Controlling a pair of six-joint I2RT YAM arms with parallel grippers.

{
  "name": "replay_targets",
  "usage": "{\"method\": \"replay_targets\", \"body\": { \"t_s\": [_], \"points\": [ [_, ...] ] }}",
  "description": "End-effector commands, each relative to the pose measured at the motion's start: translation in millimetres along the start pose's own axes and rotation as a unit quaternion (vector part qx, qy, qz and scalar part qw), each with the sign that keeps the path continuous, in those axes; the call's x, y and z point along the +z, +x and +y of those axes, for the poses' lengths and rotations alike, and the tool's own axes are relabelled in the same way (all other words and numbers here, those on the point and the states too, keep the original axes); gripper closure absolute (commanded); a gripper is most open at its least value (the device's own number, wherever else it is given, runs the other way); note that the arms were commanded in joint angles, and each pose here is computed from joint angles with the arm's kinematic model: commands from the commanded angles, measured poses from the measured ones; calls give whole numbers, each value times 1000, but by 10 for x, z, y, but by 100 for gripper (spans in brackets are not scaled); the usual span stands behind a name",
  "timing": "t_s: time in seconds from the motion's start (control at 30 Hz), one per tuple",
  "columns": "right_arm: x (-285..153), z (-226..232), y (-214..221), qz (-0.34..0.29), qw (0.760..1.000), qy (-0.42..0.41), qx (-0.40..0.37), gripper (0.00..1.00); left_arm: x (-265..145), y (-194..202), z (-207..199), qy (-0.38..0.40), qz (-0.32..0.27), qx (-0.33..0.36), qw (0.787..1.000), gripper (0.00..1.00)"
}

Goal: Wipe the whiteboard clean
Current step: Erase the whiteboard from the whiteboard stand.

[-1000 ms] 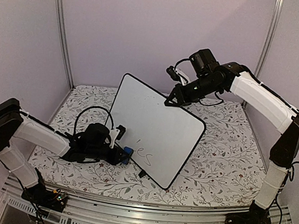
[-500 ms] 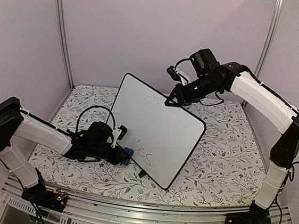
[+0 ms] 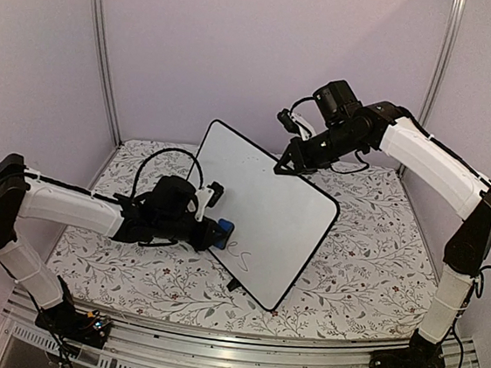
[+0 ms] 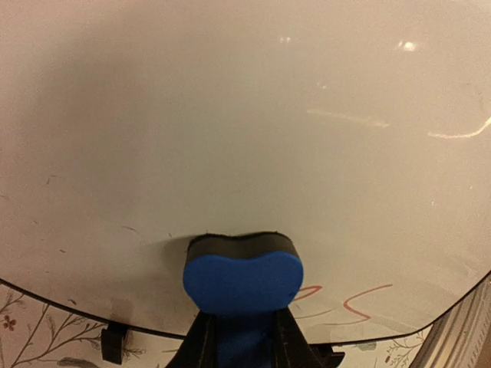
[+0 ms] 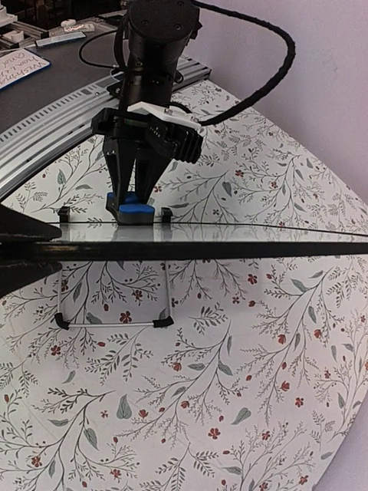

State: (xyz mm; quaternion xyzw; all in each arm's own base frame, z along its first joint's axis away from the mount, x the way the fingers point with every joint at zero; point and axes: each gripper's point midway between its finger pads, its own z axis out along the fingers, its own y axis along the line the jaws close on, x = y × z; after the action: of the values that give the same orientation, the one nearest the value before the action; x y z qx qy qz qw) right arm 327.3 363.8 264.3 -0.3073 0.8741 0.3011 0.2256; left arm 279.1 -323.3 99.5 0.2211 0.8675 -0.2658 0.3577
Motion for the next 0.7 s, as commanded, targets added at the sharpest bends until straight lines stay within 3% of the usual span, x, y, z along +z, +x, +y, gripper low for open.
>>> {"method": "replay_targets", "body": {
  "t_s": [0.0, 0.27, 0.67],
  "points": [
    [300, 114, 541, 102, 994, -21, -34, 100, -9, -553, -155, 14, -84, 19, 996, 100],
    [303, 119, 537, 101, 994, -22, -33, 100, -5, -603, -128, 8, -81, 20, 996, 100],
    [287, 125, 526, 99, 994, -22, -36, 100, 162, 296, 168, -45, 15, -39, 998, 100]
  ]
}}
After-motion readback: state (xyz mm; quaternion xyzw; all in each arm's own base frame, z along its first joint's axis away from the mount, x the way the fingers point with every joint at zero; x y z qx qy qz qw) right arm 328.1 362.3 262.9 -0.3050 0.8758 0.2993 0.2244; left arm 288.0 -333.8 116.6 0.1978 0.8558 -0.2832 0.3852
